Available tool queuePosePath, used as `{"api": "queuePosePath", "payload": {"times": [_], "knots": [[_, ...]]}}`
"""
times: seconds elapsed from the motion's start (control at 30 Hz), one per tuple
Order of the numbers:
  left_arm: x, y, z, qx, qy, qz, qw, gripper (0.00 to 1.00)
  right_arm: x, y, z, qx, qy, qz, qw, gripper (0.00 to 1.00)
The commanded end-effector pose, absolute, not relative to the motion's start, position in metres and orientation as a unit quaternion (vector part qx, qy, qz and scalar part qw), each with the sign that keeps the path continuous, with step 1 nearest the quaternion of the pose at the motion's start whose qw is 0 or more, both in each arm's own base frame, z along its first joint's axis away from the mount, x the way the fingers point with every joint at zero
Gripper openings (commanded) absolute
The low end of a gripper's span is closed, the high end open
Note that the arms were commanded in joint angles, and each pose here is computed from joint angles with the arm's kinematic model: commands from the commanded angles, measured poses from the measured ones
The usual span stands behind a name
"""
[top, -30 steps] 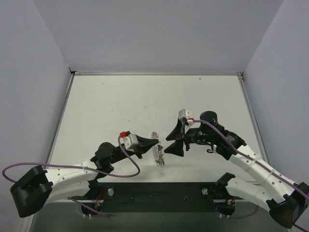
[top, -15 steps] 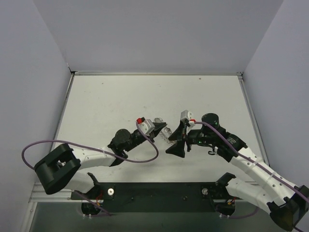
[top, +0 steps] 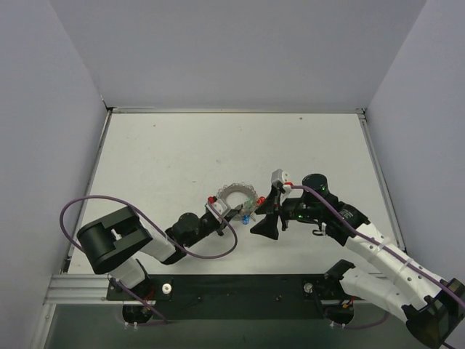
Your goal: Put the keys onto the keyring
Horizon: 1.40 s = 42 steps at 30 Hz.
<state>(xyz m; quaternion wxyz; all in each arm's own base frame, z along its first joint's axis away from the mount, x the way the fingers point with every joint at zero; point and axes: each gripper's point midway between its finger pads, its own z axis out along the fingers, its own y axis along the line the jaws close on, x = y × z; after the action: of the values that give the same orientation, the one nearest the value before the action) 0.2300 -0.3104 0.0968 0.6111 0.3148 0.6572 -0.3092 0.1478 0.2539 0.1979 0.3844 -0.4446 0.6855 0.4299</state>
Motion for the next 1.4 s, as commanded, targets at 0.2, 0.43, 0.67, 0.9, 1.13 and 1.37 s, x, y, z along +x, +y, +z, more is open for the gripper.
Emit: {"api": "queuePosePath", "payload": {"times": [0.2, 0.43, 0.67, 0.9, 1.13, 1.37], "knots": [[0.218, -0.304, 0.150, 0.252, 0.606, -0.345, 0.671, 0.00, 0.156, 0.259, 0.209, -0.445, 0.667, 0.435, 0.409, 0.70], [0.220, -0.298, 0.155, 0.244, 0.630, -0.327, 0.661, 0.59, 0.160, 0.260, 0.211, -0.441, 0.668, 0.434, 0.413, 0.75], [0.237, -0.303, 0.178, 0.238, 0.685, -0.288, 0.625, 0.88, 0.174, 0.262, 0.213, -0.424, 0.680, 0.425, 0.421, 0.87], [0.260, -0.298, 0.178, 0.174, 0.781, -0.308, 0.515, 0.91, 0.214, 0.247, 0.204, -0.329, 0.745, 0.381, 0.438, 0.98], [0.297, -0.265, 0.153, 0.067, 0.836, -0.336, 0.429, 0.91, 0.273, 0.182, 0.186, -0.133, 0.820, 0.268, 0.488, 1.00], [0.310, -0.223, 0.139, 0.008, 0.848, -0.276, 0.453, 0.92, 0.298, 0.106, 0.169, 0.016, 0.834, 0.176, 0.523, 1.00]]}}
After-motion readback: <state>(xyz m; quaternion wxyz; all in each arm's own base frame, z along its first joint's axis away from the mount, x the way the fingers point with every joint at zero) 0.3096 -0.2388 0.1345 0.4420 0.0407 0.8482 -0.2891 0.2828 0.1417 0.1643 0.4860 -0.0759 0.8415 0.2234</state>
